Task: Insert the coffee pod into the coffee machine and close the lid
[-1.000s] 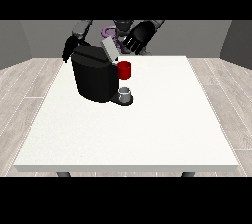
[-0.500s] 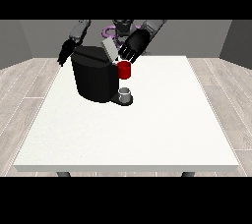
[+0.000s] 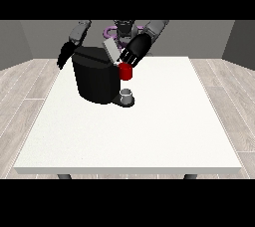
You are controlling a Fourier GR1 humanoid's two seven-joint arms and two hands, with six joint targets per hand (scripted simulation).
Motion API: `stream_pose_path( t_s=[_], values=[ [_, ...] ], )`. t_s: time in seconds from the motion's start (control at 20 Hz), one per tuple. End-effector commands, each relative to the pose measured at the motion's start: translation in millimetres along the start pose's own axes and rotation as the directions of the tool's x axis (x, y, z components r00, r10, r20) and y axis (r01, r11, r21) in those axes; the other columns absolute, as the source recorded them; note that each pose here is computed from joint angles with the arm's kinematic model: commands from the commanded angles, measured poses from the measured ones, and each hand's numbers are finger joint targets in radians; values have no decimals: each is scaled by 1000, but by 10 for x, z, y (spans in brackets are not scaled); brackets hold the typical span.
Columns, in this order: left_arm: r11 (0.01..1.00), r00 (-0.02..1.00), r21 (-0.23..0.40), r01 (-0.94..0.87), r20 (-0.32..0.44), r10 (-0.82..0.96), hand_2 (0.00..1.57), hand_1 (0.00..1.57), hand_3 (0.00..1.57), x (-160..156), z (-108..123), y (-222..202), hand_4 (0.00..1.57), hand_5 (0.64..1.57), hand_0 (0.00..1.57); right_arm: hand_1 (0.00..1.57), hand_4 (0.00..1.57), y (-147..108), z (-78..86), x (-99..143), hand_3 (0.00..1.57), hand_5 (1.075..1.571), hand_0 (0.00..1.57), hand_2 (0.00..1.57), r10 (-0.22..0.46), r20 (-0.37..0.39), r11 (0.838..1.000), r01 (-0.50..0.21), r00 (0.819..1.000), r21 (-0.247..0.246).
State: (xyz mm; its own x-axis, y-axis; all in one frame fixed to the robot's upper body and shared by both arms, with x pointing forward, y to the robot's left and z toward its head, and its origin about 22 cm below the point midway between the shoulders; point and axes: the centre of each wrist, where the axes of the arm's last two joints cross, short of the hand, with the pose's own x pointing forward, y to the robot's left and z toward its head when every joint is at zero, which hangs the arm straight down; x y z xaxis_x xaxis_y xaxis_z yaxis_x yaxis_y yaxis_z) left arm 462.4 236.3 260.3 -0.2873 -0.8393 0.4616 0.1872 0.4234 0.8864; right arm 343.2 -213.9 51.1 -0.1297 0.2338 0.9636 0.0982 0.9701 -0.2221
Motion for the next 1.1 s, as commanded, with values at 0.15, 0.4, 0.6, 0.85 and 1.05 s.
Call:
stream_pose_path(
  t_s=[0.15,0.4,0.6,0.85,1.05],
  values=[
    [1000,1000,22,13,15,-13,1233,1166,1193,34,11,142,421,1571,1166,0,169,71,-18,63,0,1571,0,0,11,3,1000,-11,1000,0],
    [997,999,64,35,11,-36,1267,1231,1211,61,43,270,389,1571,1231,0,0,111,2,42,0,1571,0,0,-6,13,1000,6,1000,19],
    [997,998,69,36,57,-40,1245,1212,1199,169,0,249,352,1571,1212,0,0,167,-103,139,0,1571,0,0,-10,21,1000,11,1000,-29],
    [993,997,106,54,43,-59,1198,1180,1170,94,4,148,351,1571,1180,0,0,-60,-51,-13,0,1571,0,0,4,16,1000,-4,1000,-12],
    [986,990,89,140,-16,-139,1228,1209,1132,219,-13,266,0,1571,1209,0,0,90,-141,162,0,1571,0,0,-2,2,1000,2,1000,0]
  ],
)
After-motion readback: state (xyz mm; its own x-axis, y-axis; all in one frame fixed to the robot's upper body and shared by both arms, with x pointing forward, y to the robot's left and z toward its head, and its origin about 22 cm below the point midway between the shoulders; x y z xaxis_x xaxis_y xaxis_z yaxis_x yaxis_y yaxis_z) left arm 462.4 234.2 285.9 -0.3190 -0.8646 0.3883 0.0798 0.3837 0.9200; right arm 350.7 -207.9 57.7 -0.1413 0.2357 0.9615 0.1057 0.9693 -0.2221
